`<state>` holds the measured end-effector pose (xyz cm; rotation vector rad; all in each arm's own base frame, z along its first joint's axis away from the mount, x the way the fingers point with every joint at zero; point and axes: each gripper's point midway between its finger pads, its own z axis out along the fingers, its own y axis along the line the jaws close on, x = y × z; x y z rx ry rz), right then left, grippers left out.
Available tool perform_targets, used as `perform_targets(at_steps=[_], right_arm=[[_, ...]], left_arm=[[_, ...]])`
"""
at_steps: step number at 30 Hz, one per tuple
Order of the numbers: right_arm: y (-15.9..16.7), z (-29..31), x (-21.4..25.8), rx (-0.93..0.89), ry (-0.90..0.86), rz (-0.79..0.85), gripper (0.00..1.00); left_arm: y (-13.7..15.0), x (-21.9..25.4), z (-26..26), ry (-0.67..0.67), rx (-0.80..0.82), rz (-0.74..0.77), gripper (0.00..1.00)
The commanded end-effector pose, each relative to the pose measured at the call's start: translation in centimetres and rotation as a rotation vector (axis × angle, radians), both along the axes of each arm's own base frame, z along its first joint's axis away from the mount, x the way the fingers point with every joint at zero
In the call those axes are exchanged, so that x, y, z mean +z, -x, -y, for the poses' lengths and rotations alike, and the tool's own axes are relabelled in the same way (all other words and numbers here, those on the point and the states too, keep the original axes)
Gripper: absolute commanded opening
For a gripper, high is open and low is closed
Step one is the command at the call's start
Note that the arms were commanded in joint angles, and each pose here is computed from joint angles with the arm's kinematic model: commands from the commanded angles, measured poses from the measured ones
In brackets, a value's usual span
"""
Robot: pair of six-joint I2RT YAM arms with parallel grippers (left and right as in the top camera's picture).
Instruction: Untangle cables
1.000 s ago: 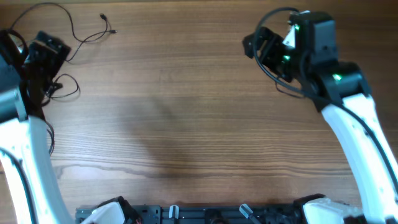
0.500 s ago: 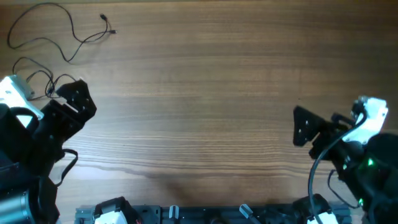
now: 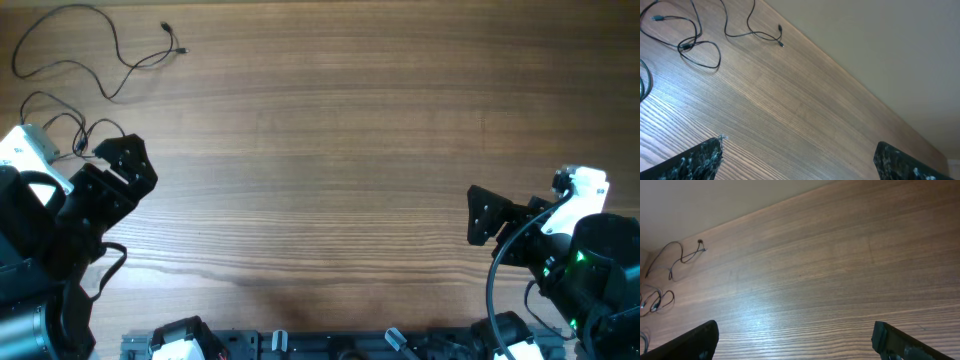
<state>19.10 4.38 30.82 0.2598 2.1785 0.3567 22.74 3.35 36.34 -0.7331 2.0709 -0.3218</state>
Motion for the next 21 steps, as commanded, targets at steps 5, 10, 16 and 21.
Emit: perform_targets(at_steps=[5, 10, 16, 21], right_arm=[[-0.2, 0.2, -0.2, -0.005, 0.026, -0.003, 1.00], [-0.1, 0.3, -0.2, -0.007, 0.025, -0.001, 1.00], [0.4, 1.1, -0.5, -0.041, 0.029, -0.013, 1.00], [1.2, 3.1, -1.0, -0.084, 0.108, 0.043, 1.00]], left_arm=[[0.0, 0.4, 0.3, -0.017, -0.024, 0.009, 1.00], [0.0, 0.4, 0.3, -0.017, -0.024, 0.009, 1.00], [0.0, 0.4, 0.3, -0.017, -0.024, 0.009, 1.00], [0.0, 0.4, 0.3, -0.017, -0.024, 0.009, 1.00]])
